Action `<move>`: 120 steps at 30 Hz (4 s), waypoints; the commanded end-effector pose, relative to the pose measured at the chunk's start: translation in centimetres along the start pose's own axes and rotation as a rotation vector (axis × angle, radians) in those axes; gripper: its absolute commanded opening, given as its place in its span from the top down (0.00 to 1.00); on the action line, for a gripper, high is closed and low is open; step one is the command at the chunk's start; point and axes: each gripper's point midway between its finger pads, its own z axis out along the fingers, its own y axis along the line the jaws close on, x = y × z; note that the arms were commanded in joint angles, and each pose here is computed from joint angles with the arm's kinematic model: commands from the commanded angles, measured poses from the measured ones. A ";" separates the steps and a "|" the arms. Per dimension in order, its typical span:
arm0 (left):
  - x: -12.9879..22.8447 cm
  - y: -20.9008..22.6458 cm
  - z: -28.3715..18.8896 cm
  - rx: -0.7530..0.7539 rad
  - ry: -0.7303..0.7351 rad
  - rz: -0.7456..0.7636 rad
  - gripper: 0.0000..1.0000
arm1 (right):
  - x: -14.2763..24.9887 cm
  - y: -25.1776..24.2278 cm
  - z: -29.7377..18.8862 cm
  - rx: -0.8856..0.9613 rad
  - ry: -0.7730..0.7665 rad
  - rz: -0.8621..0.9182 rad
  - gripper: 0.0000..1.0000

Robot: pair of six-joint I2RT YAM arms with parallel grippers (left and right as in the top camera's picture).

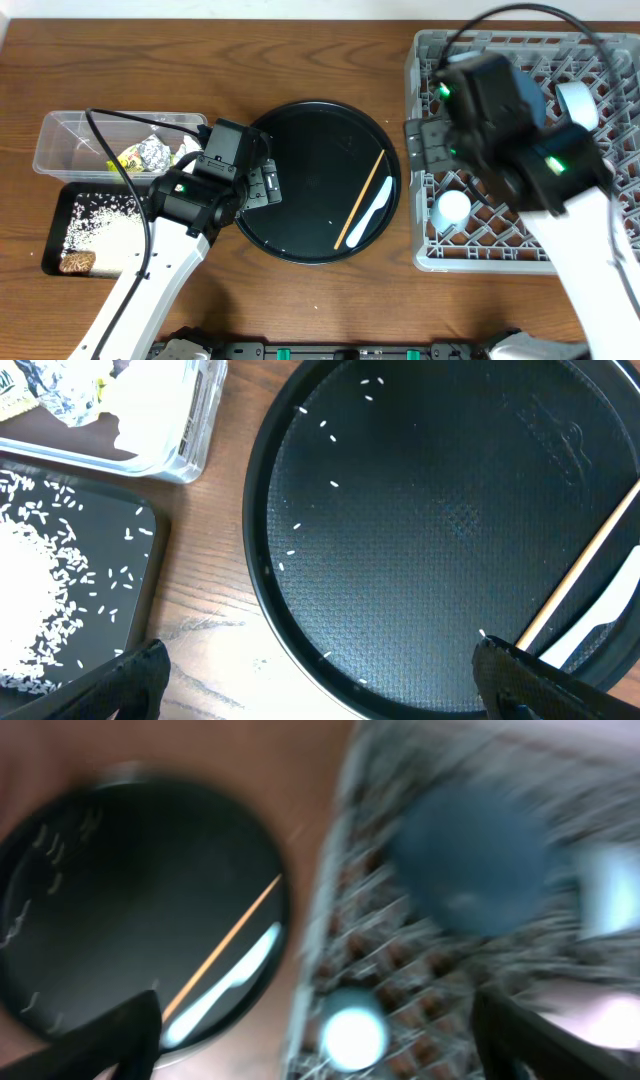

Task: Sort waste into correct bins and load items into the dishwasher rack

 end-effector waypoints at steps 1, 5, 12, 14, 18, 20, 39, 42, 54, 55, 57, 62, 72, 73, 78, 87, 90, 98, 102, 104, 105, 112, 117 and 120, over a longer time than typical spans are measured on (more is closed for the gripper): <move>0.1 0.3 0.2 -0.021 0.000 0.009 0.02 | 2.9 4.7 2.8 -0.263 0.185 0.022 0.19; 0.1 0.3 0.2 -0.021 0.000 0.009 0.02 | 6.2 6.4 6.0 -0.268 0.346 0.072 0.18; 0.1 0.3 0.2 -0.021 0.000 0.009 0.02 | 10.0 8.8 12.0 -0.194 0.453 0.191 0.39; 0.1 0.3 0.2 -0.021 0.000 0.009 0.02 | 10.6 9.9 13.5 -0.185 0.457 0.243 0.49; 0.1 0.3 0.2 -0.021 0.000 0.009 0.02 | 11.6 10.4 16.1 -0.066 0.440 0.326 0.48; 0.1 0.3 0.2 -0.021 0.000 0.009 0.02 | 12.2 10.6 17.2 -0.003 0.430 0.342 0.48; 0.1 0.3 0.2 -0.021 0.000 0.009 0.02 | 15.5 9.8 21.7 0.279 0.420 0.594 0.60; 0.1 0.3 0.2 -0.021 0.000 0.009 0.02 | 15.9 9.2 21.9 0.299 0.427 0.628 0.60; 0.1 0.3 0.2 -0.021 0.000 0.009 0.02 | 16.7 8.3 22.4 0.312 0.454 0.703 0.63; 0.1 0.3 0.2 -0.021 0.000 0.009 0.02 | 16.6 8.4 22.4 0.307 0.452 0.704 0.63; 0.1 0.3 0.2 -0.021 0.000 0.009 0.02 | 16.6 8.8 22.6 0.295 0.445 0.703 0.64; 0.1 0.3 0.2 -0.021 0.000 0.009 0.02 | 18.0 8.6 22.9 0.320 0.455 0.753 0.71; 0.1 0.3 0.2 -0.021 0.000 0.009 0.02 | 20.1 8.3 24.1 0.325 0.459 0.787 0.82; 0.1 0.3 0.2 -0.021 0.000 0.009 0.02 | 20.1 8.3 24.1 0.324 0.457 0.786 0.86; 0.1 0.3 0.2 -0.021 0.000 0.009 0.02 | 19.8 8.2 24.1 0.314 0.454 0.741 0.99; 0.1 0.3 0.2 -0.021 0.000 0.009 0.02 | 13.3 8.6 21.9 0.153 0.340 0.595 0.99; 0.1 0.3 0.2 -0.021 0.000 0.009 0.02 | 9.4 8.6 19.2 0.066 0.248 0.546 0.99; 0.1 0.3 0.2 -0.021 0.000 0.009 0.03 | 6.4 4.0 11.4 -0.008 0.152 0.365 0.99; 0.1 0.3 0.2 -0.021 0.000 0.009 0.02 | 8.1 -0.3 8.3 0.025 0.198 0.251 0.99; 0.1 0.3 0.2 -0.021 0.000 0.009 0.02 | 9.1 -2.9 7.1 0.063 0.228 0.252 0.99; 0.1 0.3 0.2 -0.021 0.000 0.009 0.02 | 9.6 -4.4 6.7 0.090 0.244 0.260 0.99; 0.1 0.3 0.2 -0.021 0.000 0.009 0.02 | 11.4 -11.2 5.9 0.152 0.304 0.330 0.99; 0.1 0.3 0.2 -0.021 0.000 0.009 0.02 | 9.8 -8.6 6.7 -0.067 0.262 0.354 0.99; 0.1 0.3 0.2 -0.021 0.000 0.009 0.02 | 8.6 -5.9 6.9 -0.189 0.239 0.337 0.99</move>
